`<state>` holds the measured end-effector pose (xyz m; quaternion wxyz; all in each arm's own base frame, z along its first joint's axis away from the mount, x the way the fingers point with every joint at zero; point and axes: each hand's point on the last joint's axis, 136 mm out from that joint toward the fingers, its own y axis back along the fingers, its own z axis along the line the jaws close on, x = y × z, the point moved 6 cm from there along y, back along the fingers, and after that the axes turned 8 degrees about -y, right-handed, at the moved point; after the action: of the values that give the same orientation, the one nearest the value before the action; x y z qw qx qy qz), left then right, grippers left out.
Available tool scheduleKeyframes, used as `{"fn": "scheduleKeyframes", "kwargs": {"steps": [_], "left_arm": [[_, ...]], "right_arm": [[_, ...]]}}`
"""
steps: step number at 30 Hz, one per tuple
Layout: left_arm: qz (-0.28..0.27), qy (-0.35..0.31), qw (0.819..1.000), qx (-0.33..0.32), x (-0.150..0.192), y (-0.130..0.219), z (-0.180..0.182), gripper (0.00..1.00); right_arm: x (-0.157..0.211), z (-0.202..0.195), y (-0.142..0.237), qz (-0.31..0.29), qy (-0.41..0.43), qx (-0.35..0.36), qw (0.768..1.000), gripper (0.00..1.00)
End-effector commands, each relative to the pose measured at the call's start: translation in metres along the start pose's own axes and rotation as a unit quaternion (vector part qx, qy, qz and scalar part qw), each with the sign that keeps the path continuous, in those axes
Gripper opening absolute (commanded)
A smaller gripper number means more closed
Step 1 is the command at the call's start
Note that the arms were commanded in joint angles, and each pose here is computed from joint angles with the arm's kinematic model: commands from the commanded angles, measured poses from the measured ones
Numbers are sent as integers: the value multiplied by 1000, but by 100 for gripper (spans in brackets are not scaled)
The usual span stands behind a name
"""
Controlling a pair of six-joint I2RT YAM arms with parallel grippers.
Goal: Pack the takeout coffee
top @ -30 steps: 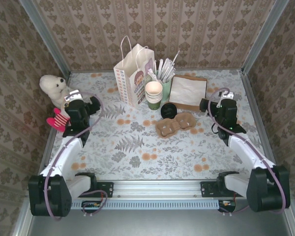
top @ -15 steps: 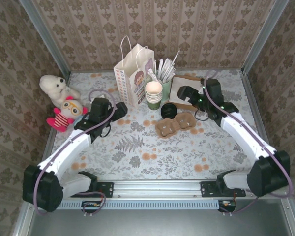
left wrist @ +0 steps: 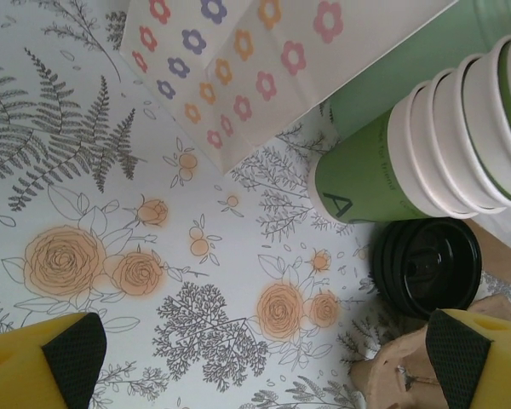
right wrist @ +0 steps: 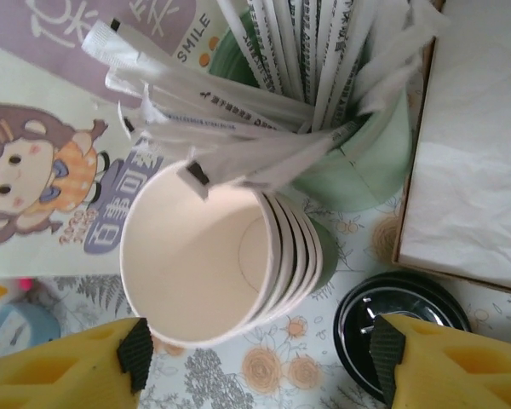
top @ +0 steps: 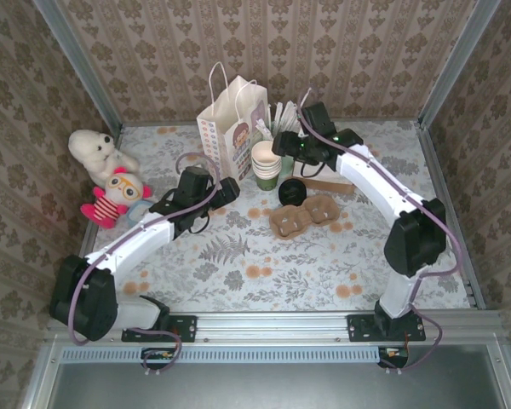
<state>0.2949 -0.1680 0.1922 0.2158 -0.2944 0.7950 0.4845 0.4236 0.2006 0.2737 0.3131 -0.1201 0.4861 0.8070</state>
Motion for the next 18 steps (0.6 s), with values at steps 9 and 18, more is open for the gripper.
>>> {"fn": "scheduleKeyframes", "kwargs": {"steps": [9,18], "left_arm": [[-31,-21,999,23,-8,2,-6,100],[-41,7,999,28,0,-4,9,100]], "right_arm": [[6,3,-25,28,41,92,995,46],[8,6,-39,27,45,106,993,34]]}}
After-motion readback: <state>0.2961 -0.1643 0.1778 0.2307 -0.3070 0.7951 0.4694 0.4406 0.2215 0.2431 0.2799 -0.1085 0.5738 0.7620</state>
